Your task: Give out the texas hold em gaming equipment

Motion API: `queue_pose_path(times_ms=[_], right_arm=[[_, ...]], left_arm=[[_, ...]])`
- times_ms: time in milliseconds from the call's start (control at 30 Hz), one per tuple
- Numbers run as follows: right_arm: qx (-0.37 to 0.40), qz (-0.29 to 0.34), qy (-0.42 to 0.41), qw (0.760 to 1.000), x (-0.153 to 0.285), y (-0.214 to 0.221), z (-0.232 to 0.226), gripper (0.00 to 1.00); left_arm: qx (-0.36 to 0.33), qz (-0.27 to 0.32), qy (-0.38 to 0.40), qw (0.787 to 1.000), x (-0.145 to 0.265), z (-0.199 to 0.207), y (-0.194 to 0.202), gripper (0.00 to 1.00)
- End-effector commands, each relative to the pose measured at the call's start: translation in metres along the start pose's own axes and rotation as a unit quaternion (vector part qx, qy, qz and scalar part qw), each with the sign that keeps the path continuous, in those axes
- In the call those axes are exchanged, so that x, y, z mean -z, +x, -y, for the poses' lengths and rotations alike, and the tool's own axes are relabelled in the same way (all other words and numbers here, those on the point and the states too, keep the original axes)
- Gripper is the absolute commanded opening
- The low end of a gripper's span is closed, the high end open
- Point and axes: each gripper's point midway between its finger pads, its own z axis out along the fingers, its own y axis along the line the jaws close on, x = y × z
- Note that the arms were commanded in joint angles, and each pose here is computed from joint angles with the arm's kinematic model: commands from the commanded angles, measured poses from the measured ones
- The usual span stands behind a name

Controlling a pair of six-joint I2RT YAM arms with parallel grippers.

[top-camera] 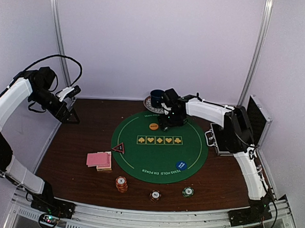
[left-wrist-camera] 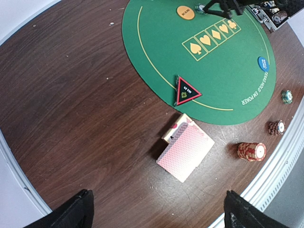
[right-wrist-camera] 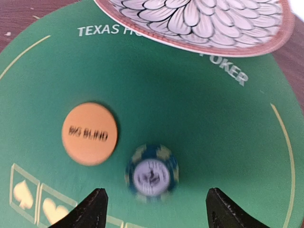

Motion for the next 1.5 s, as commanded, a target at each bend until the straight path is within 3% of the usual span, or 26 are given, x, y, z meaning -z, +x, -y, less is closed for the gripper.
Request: queue_pose_path(times_ms=[0,267,500,633,1100,1467], right_arm=[[0.006,0.069,-0.030,0.997,0.092,-0.025,-0.015,0.75],[0.054,0.023,-0.045,0.997,0.164,0.106,-0.043,0.80],[0.071,-0.028,-0.051,0.996,0.192,0.224,-0.062,0.85],[0.073,-0.045,-0.053,0.995,0.198,0.263,-0.064,0.85],[0.082,-0.085,-0.051,0.992,0.178,0.313,-0.057,0.85],[0.089,-0.103,-0.057,0.989,0.162,0.325,-0.063,0.72]], left_arm=[[-0.011,0.021,0.002,1.000,0.011,0.007,-0.008,0.98],[-0.013,0.020,0.003,1.000,0.013,0.011,-0.004,0.98],[-0.004,0.012,0.007,1.000,0.009,0.013,0.005,0.98],[0.001,0.012,0.006,1.000,0.007,0.014,0.007,0.98],[-0.002,0.027,0.004,1.000,0.016,0.021,0.007,0.98],[-0.003,0.023,0.000,1.000,0.016,0.020,0.008,0.98]])
